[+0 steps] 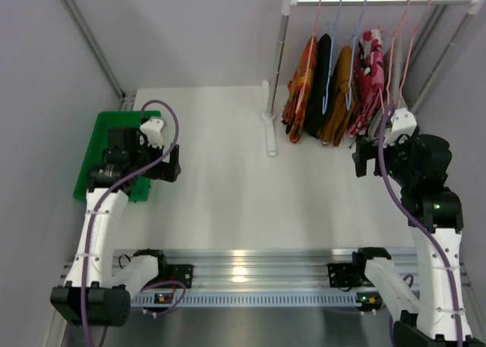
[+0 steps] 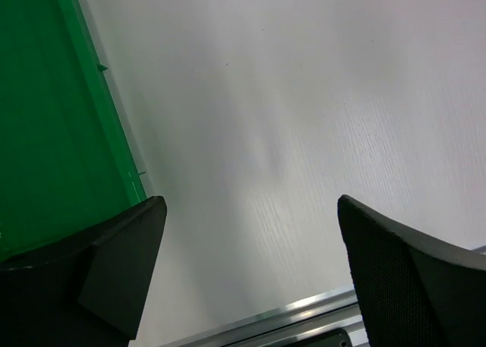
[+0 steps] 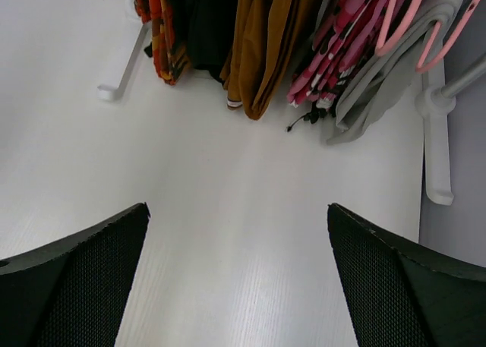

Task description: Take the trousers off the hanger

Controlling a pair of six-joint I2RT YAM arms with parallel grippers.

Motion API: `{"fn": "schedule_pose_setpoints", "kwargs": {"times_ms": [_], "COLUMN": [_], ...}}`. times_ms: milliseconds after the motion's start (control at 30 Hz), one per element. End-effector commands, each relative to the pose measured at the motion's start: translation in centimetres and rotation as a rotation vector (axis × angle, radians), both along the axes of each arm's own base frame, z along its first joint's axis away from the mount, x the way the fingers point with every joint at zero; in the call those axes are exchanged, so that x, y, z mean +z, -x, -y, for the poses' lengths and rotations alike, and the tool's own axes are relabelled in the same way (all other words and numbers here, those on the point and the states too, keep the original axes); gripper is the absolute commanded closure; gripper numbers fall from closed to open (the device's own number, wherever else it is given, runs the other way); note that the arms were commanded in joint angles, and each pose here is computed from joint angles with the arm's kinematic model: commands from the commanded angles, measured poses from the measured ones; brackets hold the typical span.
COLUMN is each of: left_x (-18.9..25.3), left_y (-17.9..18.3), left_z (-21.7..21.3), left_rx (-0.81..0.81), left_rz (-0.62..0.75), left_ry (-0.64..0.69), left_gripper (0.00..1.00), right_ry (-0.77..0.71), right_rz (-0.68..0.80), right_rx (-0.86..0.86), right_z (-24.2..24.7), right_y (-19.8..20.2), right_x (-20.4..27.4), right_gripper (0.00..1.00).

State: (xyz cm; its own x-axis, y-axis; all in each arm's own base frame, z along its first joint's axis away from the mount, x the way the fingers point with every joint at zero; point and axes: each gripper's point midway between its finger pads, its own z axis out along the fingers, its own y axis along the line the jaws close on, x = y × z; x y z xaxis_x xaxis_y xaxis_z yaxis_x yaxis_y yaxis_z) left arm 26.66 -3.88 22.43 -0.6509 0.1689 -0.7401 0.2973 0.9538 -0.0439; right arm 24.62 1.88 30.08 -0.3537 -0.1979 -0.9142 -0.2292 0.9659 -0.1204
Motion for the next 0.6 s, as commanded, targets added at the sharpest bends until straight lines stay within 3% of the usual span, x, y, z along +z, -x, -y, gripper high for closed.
{"fn": "schedule_pose_setpoints", "kwargs": {"times_ms": [0, 233, 400, 567], "left_x": [1.1, 2.1, 3.2, 3.0], "left_y": [-0.5, -1.9, -2.8, -3.0], "left_z": [-0.2, -2.4, -4.3, -4.4], "left_rx": [0.034, 0.206, 0.347, 0.374], "left_rz": [0.048, 0.13, 0.179, 0.194], "left_ry": [0.017, -0.004, -0.022, -0.002], "left_gripper": [0.01, 0.01, 0.01, 0.01], "right_ry": [-0.036, -0.15, -0.267, -0.308], "right_rz": [0.102, 0.152, 0.158, 0.146], "right_rx": [0.012, 0.114, 0.238, 0.29], "right_z": [-0.5, -3.0, -6.5, -9.9], "right_y": [1.4, 0.2, -2.7, -6.4], "right_x": [4.5, 10.2, 14.0, 15.9], "right_gripper": [0.01, 0.0, 0.0, 0.04]}}
